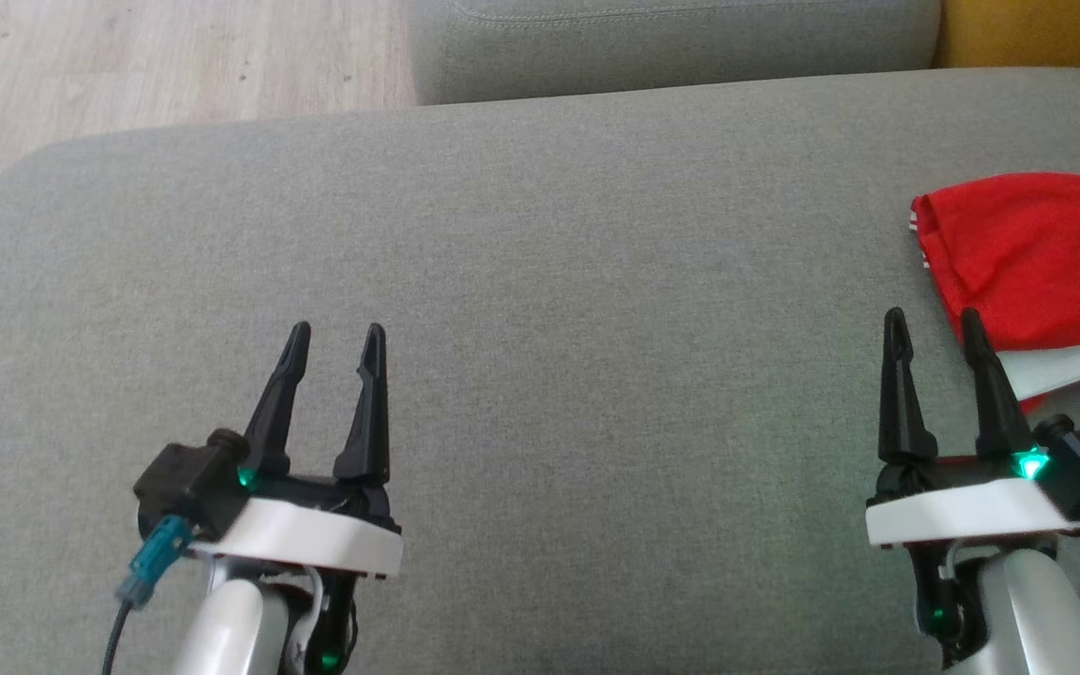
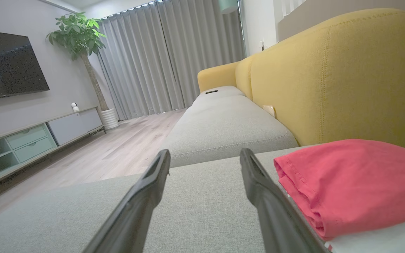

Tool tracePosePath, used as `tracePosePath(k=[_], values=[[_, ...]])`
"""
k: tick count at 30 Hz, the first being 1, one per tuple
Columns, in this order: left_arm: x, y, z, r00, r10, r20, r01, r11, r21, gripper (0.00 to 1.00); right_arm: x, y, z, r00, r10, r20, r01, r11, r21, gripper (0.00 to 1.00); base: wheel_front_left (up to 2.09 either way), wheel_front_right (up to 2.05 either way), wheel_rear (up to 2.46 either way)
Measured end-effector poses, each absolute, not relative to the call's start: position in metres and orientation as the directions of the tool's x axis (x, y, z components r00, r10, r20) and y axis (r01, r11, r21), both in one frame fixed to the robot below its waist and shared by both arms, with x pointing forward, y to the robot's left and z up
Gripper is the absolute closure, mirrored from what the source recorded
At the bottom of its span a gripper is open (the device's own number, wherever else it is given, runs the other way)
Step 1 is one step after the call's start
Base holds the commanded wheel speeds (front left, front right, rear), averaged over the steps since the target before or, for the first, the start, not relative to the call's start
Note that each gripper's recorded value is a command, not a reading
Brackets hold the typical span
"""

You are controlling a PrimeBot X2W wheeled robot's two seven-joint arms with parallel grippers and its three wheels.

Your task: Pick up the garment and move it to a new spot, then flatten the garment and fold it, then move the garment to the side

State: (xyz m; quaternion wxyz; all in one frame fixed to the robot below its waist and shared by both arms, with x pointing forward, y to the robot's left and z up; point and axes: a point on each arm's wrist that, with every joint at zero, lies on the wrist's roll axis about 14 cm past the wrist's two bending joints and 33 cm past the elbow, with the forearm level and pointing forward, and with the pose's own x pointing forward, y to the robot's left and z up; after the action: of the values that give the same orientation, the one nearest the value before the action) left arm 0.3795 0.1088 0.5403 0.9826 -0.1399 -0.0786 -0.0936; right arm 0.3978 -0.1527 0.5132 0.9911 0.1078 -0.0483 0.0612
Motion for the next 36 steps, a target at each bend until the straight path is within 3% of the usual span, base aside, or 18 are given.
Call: tracePosePath(k=[10,11,18,36], values=[[0.382,0.11,0.541,0.97,-0.157,0.183,0.205,0.936,-0.285,0.0,0.397,-0.154,0.511,0.989,0.108,0.103,-0.127,0.97,0.208,0.0,0.0,0.0,0.0],[0.382,0.111,0.541,0.971,-0.152,0.183,0.202,0.933,-0.296,1.0,0.396,-0.154,0.511,0.989,0.107,0.102,-0.126,0.97,0.208,1.0,0.0,0.0,0.0],[0.365,0.111,0.491,0.988,-0.151,0.025,0.151,0.935,-0.322,1.0,0.377,-0.157,0.466,0.994,0.099,-0.041,-0.087,0.969,0.231,1.0,0.0,0.0,0.0],[0.365,0.122,0.483,0.993,-0.112,-0.029,0.083,0.868,-0.49,1.0,0.377,-0.164,0.466,0.997,0.054,-0.06,-0.024,0.908,0.418,1.0,0.0,0.0,0.0]])
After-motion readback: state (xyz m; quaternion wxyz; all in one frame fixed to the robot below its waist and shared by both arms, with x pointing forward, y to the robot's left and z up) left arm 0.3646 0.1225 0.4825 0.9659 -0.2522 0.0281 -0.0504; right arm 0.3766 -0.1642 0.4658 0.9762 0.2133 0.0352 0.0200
